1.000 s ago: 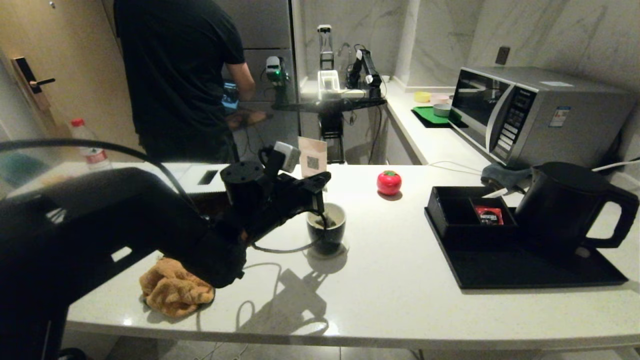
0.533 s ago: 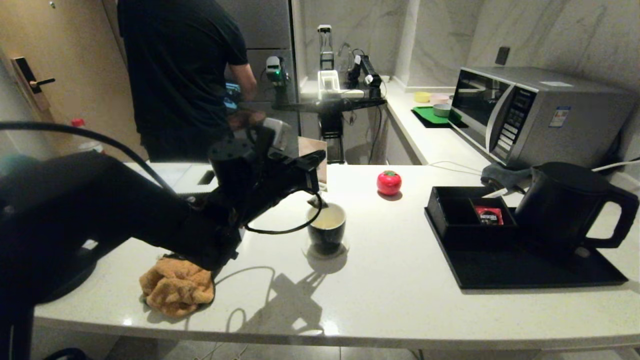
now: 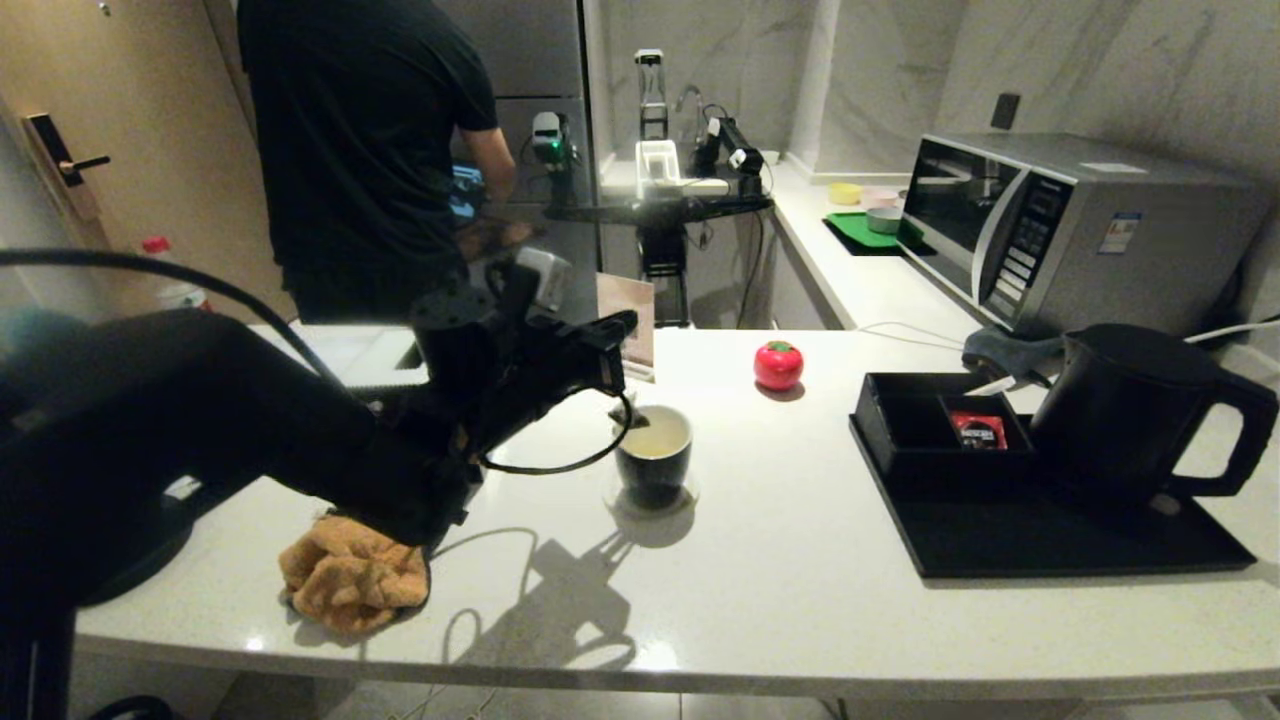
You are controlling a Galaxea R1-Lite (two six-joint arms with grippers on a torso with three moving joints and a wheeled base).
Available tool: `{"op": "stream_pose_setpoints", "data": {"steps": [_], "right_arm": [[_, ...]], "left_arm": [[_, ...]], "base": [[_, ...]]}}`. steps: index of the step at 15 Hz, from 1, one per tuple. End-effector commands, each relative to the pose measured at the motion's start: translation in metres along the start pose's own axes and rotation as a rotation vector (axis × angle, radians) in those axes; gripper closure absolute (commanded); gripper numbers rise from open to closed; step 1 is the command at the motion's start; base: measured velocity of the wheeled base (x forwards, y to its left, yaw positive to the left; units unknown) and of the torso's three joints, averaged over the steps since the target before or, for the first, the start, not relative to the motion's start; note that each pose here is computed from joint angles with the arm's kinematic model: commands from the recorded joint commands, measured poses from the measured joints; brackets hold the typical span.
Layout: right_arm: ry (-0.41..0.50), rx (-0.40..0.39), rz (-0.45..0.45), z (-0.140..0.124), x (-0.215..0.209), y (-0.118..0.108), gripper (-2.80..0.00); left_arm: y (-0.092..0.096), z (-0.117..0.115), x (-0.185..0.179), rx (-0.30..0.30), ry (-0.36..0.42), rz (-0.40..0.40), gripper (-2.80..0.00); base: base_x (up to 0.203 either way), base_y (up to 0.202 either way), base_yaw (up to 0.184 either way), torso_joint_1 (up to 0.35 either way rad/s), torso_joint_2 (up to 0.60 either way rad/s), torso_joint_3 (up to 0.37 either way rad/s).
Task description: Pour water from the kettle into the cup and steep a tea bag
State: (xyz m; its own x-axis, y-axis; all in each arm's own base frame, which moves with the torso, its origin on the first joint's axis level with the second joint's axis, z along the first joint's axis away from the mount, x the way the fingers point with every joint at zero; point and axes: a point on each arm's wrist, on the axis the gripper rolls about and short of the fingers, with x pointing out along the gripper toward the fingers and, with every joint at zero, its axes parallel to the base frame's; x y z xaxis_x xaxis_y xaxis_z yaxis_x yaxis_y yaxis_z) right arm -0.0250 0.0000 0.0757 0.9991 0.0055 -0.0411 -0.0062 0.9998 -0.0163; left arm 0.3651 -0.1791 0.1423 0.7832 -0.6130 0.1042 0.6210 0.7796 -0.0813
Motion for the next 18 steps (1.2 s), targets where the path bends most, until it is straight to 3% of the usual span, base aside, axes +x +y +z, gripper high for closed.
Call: {"op": "stream_pose_setpoints", "data": {"steps": [1,7,14,18], "right_arm": [[0.000,-0.001,0.001,0.000,0.000,0.000,0.00],[0.002,0.000,0.001,0.000,0.000,0.000,0.00],[0.001,-0.001,0.001,0.000,0.000,0.000,0.00],[0.002,0.000,0.001,0.000,0.000,0.000,0.00]], "left_arm": [[0.009,-0.006,-0.007,-0.003,0.013,0.023,0.00],[0.028,0.000,-0.014,0.005,-0.002,0.069,0.00],[0.026,0.023,-0.017,0.019,-0.053,0.062,0.00],[0.042,0.045,-0.022,0.040,-0.107,0.105,0.00]], "base": [[0.000,0.000,0.000,0.000,0.00,0.000],[0.000,0.000,0.000,0.000,0.00,0.000],[0.000,0.000,0.000,0.000,0.00,0.000],[0.000,0.000,0.000,0.000,0.00,0.000]]}}
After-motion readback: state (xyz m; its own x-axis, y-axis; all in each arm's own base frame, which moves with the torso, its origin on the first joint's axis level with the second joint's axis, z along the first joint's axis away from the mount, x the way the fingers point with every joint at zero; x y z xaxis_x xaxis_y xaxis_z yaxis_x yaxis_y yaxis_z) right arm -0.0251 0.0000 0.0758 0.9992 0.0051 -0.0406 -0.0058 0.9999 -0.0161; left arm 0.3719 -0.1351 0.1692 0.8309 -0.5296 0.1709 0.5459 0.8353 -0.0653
